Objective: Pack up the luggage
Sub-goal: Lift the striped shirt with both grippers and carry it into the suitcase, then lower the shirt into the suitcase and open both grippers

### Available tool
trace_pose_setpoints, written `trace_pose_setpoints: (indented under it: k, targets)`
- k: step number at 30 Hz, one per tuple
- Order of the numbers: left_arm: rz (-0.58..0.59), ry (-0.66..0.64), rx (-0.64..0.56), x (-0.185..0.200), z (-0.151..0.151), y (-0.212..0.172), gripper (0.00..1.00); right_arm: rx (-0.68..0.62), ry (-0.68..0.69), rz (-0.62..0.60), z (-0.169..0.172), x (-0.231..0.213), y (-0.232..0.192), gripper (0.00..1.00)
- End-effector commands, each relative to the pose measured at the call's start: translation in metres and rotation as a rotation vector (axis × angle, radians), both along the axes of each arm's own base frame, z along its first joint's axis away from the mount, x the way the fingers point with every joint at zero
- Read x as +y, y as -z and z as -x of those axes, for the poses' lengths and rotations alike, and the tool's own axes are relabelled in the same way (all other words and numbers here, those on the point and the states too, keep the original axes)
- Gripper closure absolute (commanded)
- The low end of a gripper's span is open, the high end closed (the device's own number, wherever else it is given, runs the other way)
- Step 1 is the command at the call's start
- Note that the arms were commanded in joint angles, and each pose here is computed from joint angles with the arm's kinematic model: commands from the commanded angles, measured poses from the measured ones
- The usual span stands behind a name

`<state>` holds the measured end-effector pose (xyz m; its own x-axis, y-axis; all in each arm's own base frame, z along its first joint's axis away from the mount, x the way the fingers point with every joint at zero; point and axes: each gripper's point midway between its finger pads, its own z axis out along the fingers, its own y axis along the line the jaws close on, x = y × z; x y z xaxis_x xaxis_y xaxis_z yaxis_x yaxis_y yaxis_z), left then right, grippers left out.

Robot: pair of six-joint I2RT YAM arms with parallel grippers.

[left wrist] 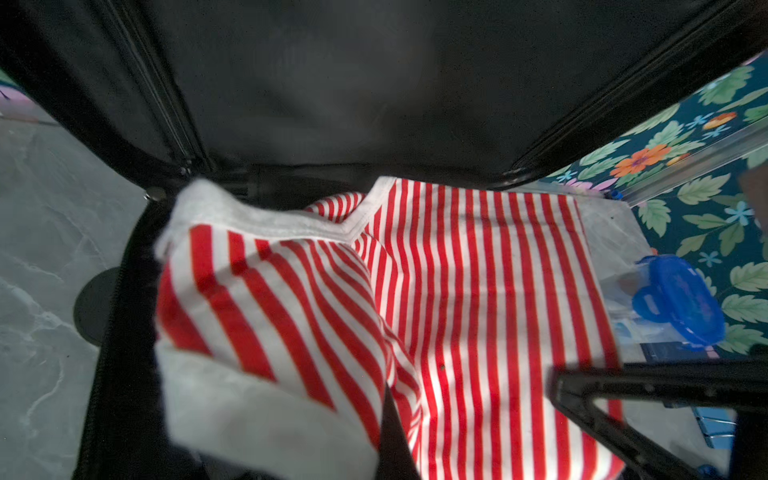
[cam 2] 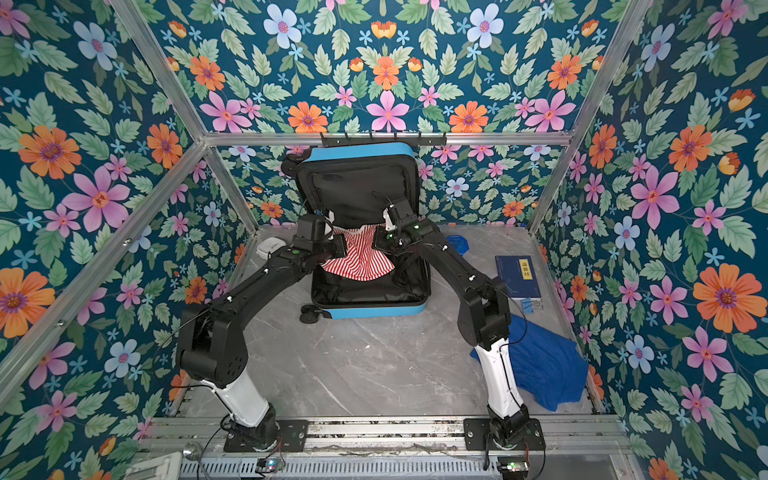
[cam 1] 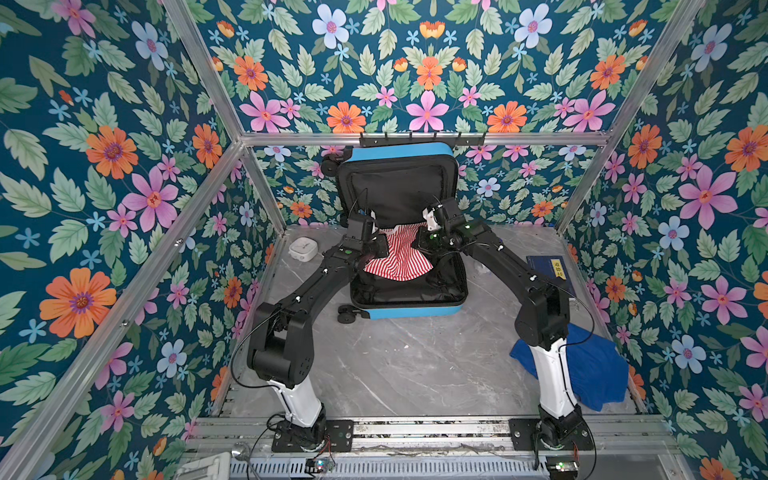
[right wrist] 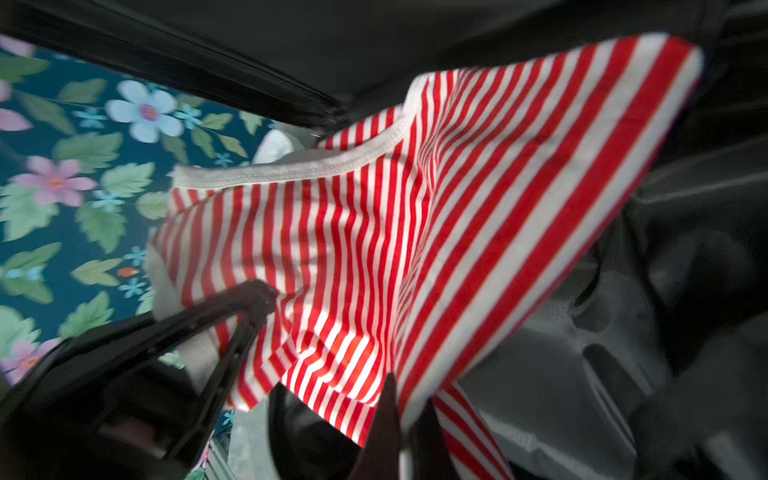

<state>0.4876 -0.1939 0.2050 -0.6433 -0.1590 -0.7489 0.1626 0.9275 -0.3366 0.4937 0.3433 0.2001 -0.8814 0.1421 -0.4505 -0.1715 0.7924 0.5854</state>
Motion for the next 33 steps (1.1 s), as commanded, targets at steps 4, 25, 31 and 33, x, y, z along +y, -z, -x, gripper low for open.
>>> trace_pose_setpoints:
  k: [4,25,31,33]
  targets:
    - [-0.022,-0.021,0.024,0.01,-0.02,0.028,1.0,0.061,0.004,0.065,-0.01,0.001,0.032,1.0]
    - [-0.064,-0.117,0.069,0.038,-0.01,0.049,0.5,0.089,0.087,0.25,-0.023,-0.033,0.061,0.44]
    - [-0.093,-0.161,0.037,0.052,0.002,0.026,0.48,0.027,0.124,0.281,-0.016,-0.049,0.03,0.37]
    - [-0.111,-0.165,0.041,0.055,0.005,0.025,0.47,0.006,0.131,0.285,-0.012,-0.054,0.019,0.36]
